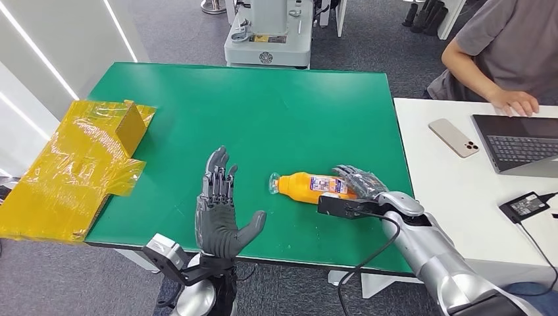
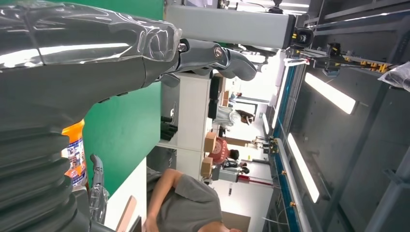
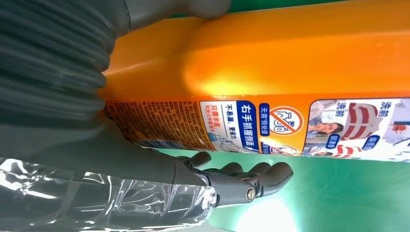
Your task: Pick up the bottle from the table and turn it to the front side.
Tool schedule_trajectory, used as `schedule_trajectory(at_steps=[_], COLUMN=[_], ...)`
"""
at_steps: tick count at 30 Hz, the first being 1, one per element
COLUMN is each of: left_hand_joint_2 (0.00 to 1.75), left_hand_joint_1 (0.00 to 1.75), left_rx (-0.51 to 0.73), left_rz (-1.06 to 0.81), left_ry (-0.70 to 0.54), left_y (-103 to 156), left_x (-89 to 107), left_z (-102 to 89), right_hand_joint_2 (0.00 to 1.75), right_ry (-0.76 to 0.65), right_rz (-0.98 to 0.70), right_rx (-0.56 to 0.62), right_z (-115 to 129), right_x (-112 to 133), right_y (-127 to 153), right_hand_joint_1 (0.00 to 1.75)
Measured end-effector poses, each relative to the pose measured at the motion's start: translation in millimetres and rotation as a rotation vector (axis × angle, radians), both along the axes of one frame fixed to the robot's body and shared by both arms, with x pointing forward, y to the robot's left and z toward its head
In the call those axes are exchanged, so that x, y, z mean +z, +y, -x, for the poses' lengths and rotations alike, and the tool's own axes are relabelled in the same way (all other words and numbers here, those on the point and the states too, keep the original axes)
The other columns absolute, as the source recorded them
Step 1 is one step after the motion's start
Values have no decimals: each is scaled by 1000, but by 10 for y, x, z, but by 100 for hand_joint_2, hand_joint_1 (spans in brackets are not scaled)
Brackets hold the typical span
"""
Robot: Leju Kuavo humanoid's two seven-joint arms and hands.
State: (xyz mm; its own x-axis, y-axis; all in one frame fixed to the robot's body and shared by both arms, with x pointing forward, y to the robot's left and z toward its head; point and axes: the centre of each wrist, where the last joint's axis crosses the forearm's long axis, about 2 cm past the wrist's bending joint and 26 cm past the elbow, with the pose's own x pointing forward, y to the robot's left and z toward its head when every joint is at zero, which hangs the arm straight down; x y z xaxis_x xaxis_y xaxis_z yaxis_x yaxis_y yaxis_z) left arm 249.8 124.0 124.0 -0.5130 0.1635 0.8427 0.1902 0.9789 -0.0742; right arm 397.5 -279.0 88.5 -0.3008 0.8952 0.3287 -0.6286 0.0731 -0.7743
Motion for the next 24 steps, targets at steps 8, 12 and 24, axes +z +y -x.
schedule_trajectory(at_steps=[8,12,24], left_hand_joint_2=[175,175,175], left_hand_joint_1=[0,0,0], left_rx=[0,0,4], left_rz=[0,0,-3], left_ry=[0,-1,-13], left_y=[0,0,11], left_x=[0,1,36], left_z=[0,-1,-9], right_hand_joint_2=[175,175,175], right_ry=[-10,-11,-134], right_rz=[-2,-4,-112], right_rx=[-2,-2,-28], right_z=[-3,-5,42], right_x=[4,7,-16], right_y=[-9,-9,133], right_hand_joint_1=[168,171,175])
